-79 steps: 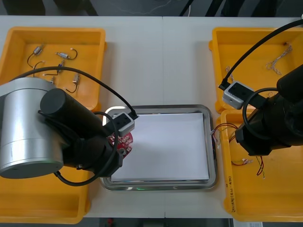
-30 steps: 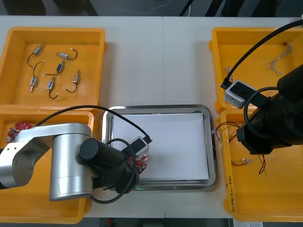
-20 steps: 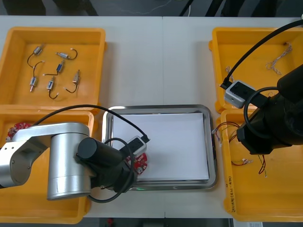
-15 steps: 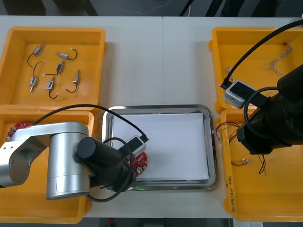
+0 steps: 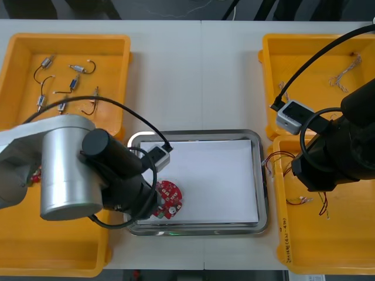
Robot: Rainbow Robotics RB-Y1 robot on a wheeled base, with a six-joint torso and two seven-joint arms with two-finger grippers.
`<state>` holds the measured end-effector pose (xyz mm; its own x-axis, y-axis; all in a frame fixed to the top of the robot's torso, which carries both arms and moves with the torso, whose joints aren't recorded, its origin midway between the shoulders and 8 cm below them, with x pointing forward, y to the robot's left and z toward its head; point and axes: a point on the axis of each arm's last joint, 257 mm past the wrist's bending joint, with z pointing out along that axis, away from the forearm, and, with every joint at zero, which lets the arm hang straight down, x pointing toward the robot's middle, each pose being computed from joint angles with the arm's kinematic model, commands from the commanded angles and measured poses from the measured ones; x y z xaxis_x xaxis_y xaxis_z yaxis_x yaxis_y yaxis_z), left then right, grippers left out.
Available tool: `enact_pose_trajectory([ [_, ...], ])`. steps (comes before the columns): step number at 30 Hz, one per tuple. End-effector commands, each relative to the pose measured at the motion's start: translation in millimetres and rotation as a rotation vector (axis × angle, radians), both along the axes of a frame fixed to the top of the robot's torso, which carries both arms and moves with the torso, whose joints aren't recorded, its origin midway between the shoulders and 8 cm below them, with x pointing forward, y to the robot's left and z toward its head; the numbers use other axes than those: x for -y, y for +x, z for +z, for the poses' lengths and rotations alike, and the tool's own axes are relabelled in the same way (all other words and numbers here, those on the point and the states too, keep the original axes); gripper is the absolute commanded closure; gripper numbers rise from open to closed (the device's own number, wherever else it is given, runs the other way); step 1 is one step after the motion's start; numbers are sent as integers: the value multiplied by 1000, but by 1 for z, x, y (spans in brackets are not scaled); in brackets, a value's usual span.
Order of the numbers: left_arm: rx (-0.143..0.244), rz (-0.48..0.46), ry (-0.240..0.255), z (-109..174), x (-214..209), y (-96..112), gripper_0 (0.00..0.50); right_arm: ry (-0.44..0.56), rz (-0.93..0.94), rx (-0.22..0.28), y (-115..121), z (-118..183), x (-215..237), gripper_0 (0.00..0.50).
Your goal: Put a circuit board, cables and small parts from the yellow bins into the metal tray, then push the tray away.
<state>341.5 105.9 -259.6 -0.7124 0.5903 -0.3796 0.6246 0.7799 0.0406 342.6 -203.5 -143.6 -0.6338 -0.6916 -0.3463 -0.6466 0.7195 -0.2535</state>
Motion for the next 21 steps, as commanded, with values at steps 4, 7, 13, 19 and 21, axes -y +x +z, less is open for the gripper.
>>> enact_pose_trajectory([
  [4, 5, 179, -36, 49, -38, 13, 0, -9, 141, 53, 1, 6, -55, 500],
  [7, 2, 228, -36, 61, -54, 16, 0, -7, 178, 44, 2, 3, -72, 500],
  [13, 8, 327, -38, 81, -90, 22, 0, -34, 249, 11, 5, -7, -104, 500],
  [19, 22, 434, -24, 97, -131, 26, 0, -51, 284, 1, 8, -22, -127, 500],
  [21, 28, 477, -17, 104, -148, 26, 0, -79, 314, -1, 7, -30, -133, 500],
])
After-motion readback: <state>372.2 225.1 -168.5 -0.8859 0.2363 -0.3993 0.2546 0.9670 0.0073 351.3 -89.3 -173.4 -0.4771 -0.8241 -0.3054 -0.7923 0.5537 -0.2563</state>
